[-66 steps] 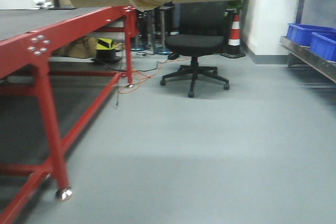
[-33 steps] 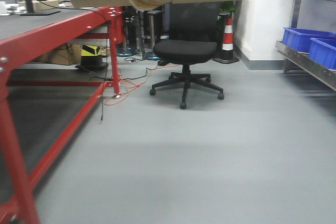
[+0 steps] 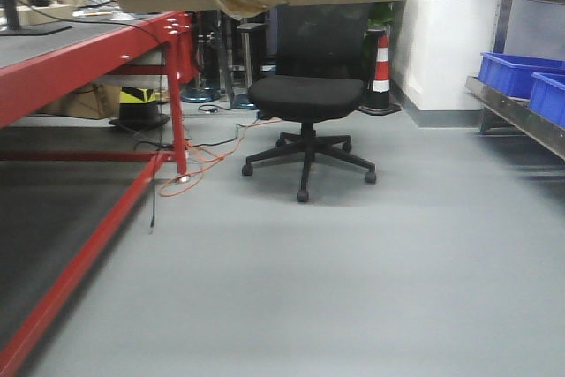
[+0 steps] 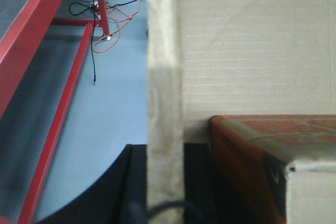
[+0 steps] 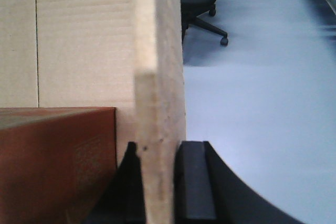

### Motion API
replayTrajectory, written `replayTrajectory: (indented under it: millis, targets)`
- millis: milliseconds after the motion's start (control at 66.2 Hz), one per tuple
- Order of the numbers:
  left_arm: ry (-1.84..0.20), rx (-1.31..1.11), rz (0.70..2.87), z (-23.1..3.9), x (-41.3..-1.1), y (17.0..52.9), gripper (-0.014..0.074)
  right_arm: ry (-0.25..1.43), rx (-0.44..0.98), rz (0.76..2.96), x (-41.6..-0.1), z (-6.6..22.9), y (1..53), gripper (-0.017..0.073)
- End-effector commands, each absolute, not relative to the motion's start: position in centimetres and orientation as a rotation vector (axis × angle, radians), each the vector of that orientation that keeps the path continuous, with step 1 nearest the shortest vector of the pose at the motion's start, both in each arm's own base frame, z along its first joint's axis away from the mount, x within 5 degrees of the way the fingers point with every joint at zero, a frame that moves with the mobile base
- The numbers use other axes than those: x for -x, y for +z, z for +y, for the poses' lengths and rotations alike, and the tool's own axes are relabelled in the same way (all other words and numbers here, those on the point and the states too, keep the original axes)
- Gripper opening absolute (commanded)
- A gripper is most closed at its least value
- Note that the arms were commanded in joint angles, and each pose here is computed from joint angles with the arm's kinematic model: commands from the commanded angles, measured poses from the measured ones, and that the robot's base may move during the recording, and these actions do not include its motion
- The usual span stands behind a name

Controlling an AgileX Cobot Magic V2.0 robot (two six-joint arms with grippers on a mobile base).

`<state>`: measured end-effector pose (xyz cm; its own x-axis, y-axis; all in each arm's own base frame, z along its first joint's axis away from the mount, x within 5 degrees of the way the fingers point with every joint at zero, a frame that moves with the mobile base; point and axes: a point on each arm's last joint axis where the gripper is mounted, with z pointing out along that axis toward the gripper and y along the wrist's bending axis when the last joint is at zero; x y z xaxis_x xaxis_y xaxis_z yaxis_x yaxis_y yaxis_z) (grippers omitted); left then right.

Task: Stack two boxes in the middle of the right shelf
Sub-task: 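Carry the held boxes while driving to the steel shelf with blue bins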

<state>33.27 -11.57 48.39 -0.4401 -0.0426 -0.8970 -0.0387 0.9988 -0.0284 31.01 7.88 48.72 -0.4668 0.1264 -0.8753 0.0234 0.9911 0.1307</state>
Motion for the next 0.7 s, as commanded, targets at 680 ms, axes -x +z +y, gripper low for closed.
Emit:
replayTrajectory:
  millis: [680]
  targets:
    - [0.044,0.052,1.983,-11.08,-33.23,49.04,-0.0111,0.143,-0.108,1.952,-30.20,7.43,50.56,-0.0162]
